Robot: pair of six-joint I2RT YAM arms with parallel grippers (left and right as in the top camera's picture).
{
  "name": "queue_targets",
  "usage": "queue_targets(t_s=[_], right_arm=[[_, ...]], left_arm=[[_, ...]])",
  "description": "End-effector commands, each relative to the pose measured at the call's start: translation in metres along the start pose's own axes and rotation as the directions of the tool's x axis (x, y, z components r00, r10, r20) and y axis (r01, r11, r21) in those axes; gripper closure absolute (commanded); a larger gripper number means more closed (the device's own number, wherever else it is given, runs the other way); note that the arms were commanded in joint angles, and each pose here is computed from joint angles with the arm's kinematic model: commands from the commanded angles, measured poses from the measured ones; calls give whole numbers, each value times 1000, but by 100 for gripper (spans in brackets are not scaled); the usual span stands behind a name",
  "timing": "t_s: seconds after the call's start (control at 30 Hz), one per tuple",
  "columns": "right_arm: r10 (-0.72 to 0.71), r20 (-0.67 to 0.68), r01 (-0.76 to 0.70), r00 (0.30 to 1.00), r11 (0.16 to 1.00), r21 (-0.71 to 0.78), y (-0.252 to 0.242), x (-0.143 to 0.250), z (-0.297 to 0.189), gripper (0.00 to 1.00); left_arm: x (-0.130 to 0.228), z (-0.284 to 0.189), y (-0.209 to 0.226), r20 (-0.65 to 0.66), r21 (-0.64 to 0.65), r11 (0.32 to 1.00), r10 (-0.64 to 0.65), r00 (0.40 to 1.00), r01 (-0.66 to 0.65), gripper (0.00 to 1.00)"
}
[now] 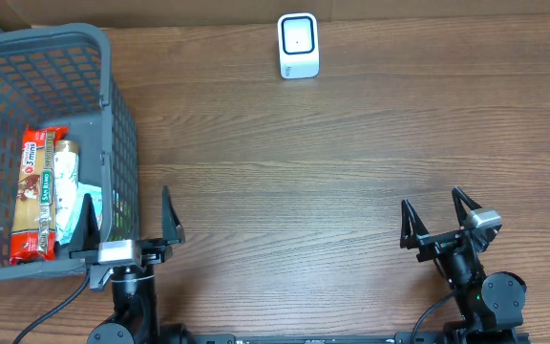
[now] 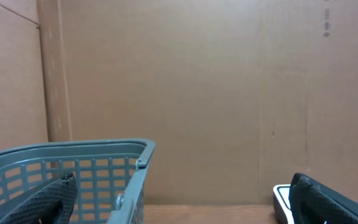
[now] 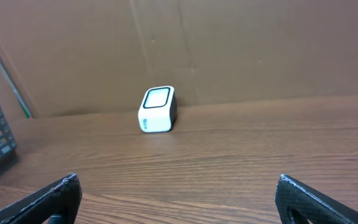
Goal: Scan the item barcode
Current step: 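Raise the left gripper and reach it into the grey basket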
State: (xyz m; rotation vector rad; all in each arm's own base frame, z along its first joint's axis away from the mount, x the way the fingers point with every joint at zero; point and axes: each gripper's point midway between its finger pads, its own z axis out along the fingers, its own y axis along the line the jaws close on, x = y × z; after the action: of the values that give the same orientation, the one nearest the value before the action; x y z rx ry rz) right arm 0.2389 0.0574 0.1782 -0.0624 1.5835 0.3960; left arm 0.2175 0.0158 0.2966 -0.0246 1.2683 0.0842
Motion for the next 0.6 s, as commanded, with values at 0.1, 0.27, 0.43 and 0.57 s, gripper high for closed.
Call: queue_targets(t_s=[0.1, 0.27, 0.43, 0.57], right_arm=[[23, 0, -23, 1000, 999, -47, 10, -5, -2, 0], [23, -12, -24, 1000, 998, -63, 16, -15, -6, 0], [19, 8, -18, 1000, 997, -76, 22, -33, -11, 0], [15, 26, -13, 1000, 996, -83, 28, -52, -16, 0]], left_arm=[[140, -16, -20, -379, 19, 973, -206, 902, 230, 0], [137, -19, -29, -417, 55, 966, -208, 885, 253, 0], [118, -24, -29, -448, 53, 966, -203, 871, 253, 1], [94, -23, -31, -451, 64, 964, -203, 869, 258, 0]])
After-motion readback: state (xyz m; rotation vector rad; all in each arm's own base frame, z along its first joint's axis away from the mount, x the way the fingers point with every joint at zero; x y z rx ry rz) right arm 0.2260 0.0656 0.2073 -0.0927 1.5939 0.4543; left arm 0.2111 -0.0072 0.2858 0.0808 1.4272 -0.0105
